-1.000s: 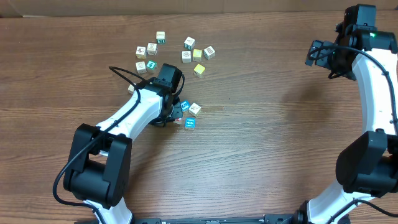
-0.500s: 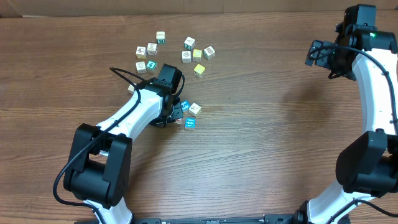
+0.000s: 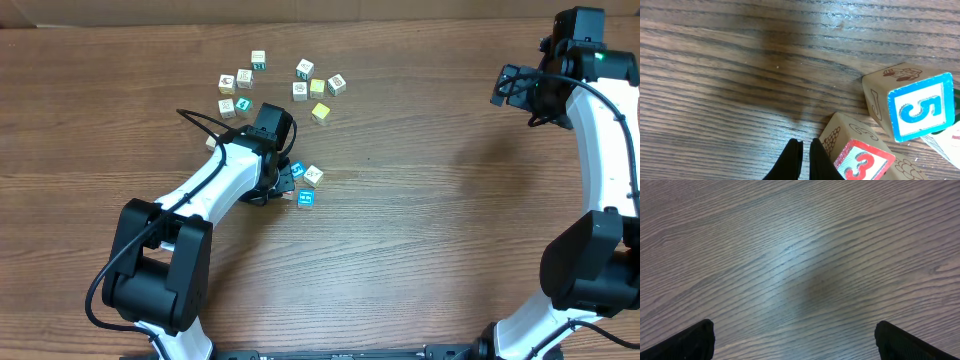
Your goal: Form a circle
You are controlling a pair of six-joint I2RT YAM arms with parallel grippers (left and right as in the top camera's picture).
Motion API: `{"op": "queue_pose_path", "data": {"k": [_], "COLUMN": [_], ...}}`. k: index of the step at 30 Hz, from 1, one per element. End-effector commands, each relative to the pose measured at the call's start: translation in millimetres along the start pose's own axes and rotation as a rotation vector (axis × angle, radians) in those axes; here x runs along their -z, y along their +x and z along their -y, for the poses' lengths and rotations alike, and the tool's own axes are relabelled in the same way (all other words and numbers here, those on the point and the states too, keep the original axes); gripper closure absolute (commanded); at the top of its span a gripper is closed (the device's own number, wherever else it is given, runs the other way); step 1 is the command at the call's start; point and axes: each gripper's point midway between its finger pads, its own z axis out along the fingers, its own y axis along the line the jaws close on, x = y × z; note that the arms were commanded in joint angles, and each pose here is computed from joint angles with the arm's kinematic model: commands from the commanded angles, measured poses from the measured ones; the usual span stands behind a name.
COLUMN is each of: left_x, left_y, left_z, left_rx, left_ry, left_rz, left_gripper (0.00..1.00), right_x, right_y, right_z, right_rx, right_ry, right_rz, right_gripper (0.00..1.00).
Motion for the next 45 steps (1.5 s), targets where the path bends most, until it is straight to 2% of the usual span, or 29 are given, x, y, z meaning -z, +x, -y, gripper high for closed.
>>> {"op": "queue_pose_path", "data": {"k": [1, 19, 23, 29, 34, 45], "left_x": [-5.9, -4.4, 14.8, 56.2, 64.8, 68.9], "left_y": [7.1, 10.4, -8.7, -22.7, -6.8, 33.8], "left_z": [1.3, 0.0, -6.0, 4.9, 35.2, 90.9], "left_rx": [-0.004, -0.006, -0.004, -0.005, -0.079, -0.242], "left_ry": [-0.001, -0.006, -0.059, -0.026, 0.071, 0.062], "left_rz": [-0.028, -0.043, 0.032, 0.059, 0.003, 0.042], "left_gripper": [0.96, 0.96, 0.96, 0.96, 0.96, 0.96], "right_x": [6.9, 6.9, 6.9, 6.9, 6.9, 6.9], "right_y": [-5.1, -5.1, -5.0, -5.1, -5.0, -5.1], "right_z": [0.6, 0.6, 0.7, 0.6, 0.7, 0.6], "right_rx": [-0.008, -0.008, -0.008, -0.008, -0.008, -0.008], "right_ry": [-0.006, -0.006, -0.006, -0.006, -0.006, -0.006], "right_rz": [0.024, 0.024, 0.024, 0.024, 0.024, 0.024], "right_gripper": [0.0, 0.0, 0.0, 0.0, 0.0, 0.0]}}
